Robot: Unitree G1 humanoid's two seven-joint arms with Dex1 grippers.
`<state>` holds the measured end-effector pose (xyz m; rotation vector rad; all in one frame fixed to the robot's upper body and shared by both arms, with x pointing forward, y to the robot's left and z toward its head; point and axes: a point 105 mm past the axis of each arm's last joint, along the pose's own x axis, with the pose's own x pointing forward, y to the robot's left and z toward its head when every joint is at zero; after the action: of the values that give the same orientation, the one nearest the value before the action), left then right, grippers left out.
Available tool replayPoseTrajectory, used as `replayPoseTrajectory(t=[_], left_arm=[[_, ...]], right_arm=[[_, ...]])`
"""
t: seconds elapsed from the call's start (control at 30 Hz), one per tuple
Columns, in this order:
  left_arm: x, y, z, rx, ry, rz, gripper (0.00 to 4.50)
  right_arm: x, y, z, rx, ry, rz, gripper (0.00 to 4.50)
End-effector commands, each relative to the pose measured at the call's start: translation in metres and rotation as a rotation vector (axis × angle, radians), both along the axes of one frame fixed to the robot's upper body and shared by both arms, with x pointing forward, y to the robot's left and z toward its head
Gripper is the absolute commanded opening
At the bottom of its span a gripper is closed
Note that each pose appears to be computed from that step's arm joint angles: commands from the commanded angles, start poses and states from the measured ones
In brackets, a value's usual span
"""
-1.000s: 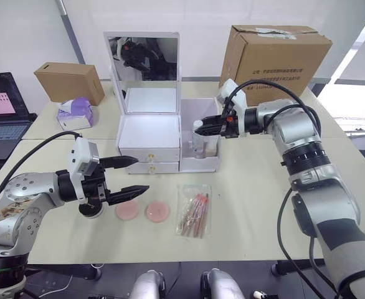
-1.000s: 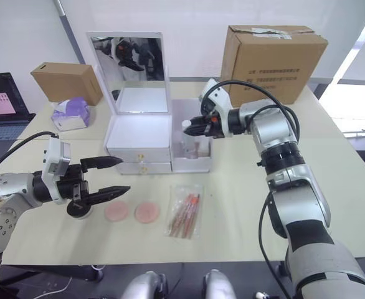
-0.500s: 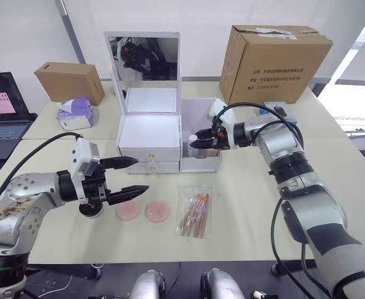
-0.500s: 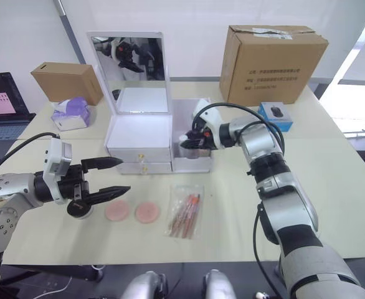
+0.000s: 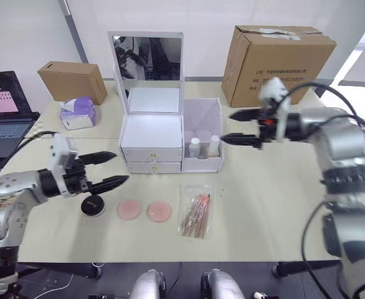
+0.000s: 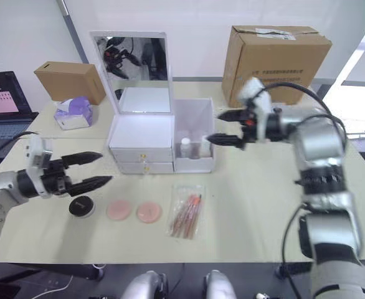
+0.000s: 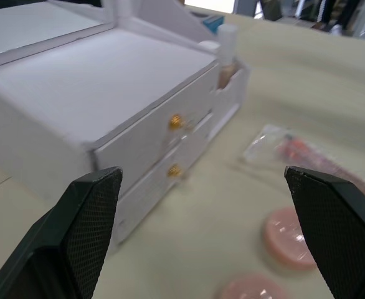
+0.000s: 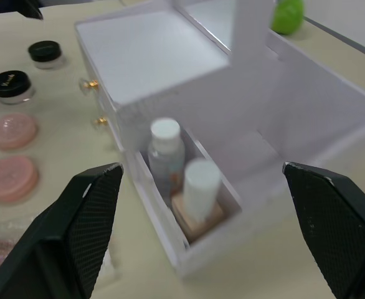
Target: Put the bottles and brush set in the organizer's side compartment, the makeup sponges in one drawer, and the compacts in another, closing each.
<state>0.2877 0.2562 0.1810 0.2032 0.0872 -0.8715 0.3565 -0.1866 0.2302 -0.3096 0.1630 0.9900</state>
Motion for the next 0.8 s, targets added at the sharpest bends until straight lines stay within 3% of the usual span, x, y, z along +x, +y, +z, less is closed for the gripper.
replayPoseTrajectory(t=[0.03,0.17,0.37,0.53,0.7,0.8], left_arm=[[-0.004,0.047,0.003,0.031,-0.032,0.119,4.5],[-0.018,0.111,-0.01,-0.007,0.013,0.311,4.5],[-0.037,0.164,-0.02,0.053,0.051,0.469,4.5],[-0.038,0.165,-0.023,0.068,0.064,0.446,4.5],[-0.019,0.158,-0.027,0.066,0.12,0.461,4.5],[-0.008,0.135,-0.03,0.098,0.153,0.366,4.5]], right_arm=[[-0.02,-0.045,0.007,-0.003,-0.048,-0.141,4.45],[-0.049,-0.119,-0.014,-0.034,-0.025,-0.399,4.45],[-0.087,-0.164,-0.043,-0.017,0.036,-0.562,4.45],[-0.095,-0.162,-0.049,0.002,0.043,-0.573,4.45],[-0.09,-0.143,-0.054,0.011,0.061,-0.523,4.45],[-0.081,-0.12,-0.046,0.099,0.046,-0.485,4.45]])
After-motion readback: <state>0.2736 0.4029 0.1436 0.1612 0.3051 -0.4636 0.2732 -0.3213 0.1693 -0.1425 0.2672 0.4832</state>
